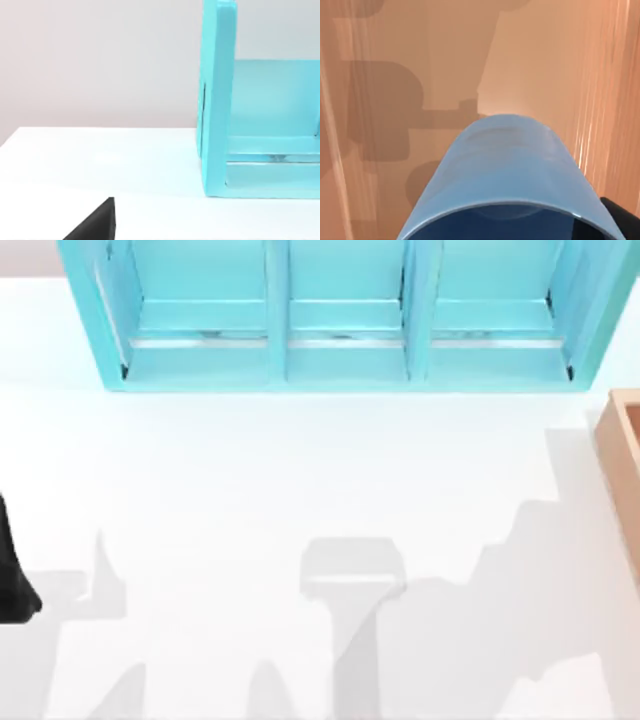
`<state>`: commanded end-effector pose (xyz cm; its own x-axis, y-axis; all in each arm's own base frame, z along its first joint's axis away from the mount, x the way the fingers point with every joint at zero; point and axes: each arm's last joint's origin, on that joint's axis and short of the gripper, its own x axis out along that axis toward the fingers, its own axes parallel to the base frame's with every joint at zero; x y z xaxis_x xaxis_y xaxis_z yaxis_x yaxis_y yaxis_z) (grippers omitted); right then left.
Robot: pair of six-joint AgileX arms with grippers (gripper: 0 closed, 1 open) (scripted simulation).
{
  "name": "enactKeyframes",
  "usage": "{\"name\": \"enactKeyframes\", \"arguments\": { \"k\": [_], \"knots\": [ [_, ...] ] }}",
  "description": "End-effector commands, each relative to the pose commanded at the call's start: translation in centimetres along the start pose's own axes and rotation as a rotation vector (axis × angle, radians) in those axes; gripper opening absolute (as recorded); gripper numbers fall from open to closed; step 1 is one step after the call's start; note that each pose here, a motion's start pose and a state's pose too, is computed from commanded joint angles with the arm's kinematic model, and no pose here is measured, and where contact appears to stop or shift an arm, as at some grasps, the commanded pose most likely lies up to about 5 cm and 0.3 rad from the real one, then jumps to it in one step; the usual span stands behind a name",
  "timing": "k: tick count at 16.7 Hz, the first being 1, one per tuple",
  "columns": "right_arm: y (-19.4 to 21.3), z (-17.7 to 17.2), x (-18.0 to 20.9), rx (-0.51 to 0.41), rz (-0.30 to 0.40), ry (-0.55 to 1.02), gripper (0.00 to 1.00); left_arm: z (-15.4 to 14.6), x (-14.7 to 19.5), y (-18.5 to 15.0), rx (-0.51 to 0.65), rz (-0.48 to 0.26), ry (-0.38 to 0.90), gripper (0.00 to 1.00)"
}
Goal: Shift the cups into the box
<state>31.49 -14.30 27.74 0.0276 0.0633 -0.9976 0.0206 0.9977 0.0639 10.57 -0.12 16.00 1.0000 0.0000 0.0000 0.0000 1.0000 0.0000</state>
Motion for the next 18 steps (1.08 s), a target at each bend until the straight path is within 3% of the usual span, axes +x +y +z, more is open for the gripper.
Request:
{"name": "enactKeyframes", "arguments": {
  "k": [9,14,18],
  "knots": [
    [0.6,-0.2,5.7,0.003,0.002,0.000,0.00,0.0,0.0,0.0,0.000,0.000,0.000,1.00],
    [0.8,-0.2,6.3,0.002,0.003,0.000,0.00,0.0,0.0,0.0,0.000,0.000,0.000,1.00],
    [0.8,-0.2,6.3,0.002,0.003,0.000,0.30,0.0,0.0,0.0,0.000,0.000,0.000,1.00]
  ]
}}
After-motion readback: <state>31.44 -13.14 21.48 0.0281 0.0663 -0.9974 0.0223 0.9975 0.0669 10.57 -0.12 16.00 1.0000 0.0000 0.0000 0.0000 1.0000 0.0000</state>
